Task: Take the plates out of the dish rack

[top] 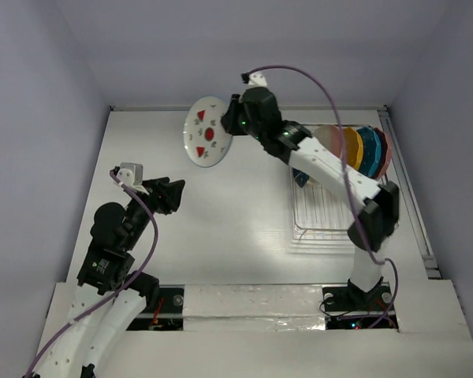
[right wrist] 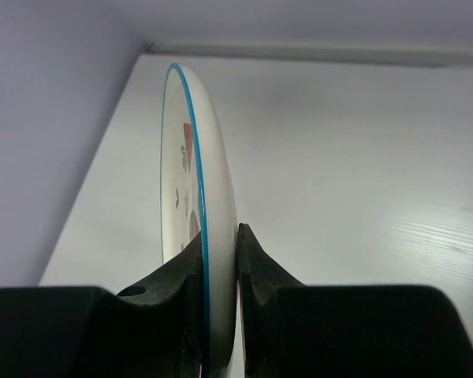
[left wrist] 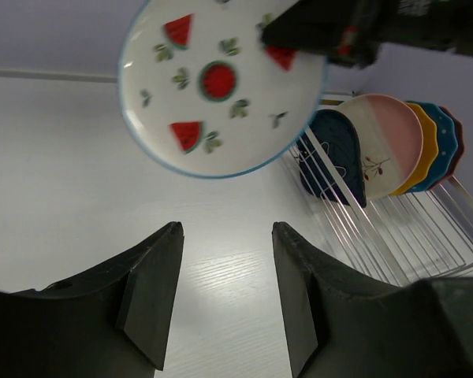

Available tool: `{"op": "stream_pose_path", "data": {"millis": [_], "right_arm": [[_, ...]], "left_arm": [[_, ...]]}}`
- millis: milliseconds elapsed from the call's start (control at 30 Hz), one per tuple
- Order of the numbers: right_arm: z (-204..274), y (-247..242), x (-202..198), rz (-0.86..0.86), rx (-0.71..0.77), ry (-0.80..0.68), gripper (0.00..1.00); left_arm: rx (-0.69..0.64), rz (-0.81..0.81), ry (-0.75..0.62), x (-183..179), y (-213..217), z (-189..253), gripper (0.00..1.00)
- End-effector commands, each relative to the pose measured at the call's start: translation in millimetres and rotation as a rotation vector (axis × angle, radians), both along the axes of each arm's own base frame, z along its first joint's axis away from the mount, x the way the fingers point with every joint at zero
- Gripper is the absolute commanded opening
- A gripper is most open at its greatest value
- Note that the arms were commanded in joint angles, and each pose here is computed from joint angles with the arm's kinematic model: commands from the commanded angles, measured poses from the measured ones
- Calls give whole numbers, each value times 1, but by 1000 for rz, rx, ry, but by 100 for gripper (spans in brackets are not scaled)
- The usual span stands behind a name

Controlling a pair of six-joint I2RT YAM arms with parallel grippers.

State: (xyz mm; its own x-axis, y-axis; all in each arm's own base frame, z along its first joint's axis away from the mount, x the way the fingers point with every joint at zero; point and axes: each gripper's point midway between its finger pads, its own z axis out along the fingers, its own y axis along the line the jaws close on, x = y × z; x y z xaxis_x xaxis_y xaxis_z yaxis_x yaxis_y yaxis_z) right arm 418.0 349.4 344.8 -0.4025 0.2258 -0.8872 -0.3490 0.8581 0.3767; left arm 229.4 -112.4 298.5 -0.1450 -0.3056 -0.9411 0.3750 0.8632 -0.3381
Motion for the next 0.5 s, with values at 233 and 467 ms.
{"op": "stream_pose_path", "data": {"millis": [233,467], "right_arm": [[23,155,29,224,495,15,0],[-43,198,58,209,618,153,0]], "left_arm": [[-49,51,-81,-4,11,35,45],[-53,48,-85,-6,11,36,45]]}}
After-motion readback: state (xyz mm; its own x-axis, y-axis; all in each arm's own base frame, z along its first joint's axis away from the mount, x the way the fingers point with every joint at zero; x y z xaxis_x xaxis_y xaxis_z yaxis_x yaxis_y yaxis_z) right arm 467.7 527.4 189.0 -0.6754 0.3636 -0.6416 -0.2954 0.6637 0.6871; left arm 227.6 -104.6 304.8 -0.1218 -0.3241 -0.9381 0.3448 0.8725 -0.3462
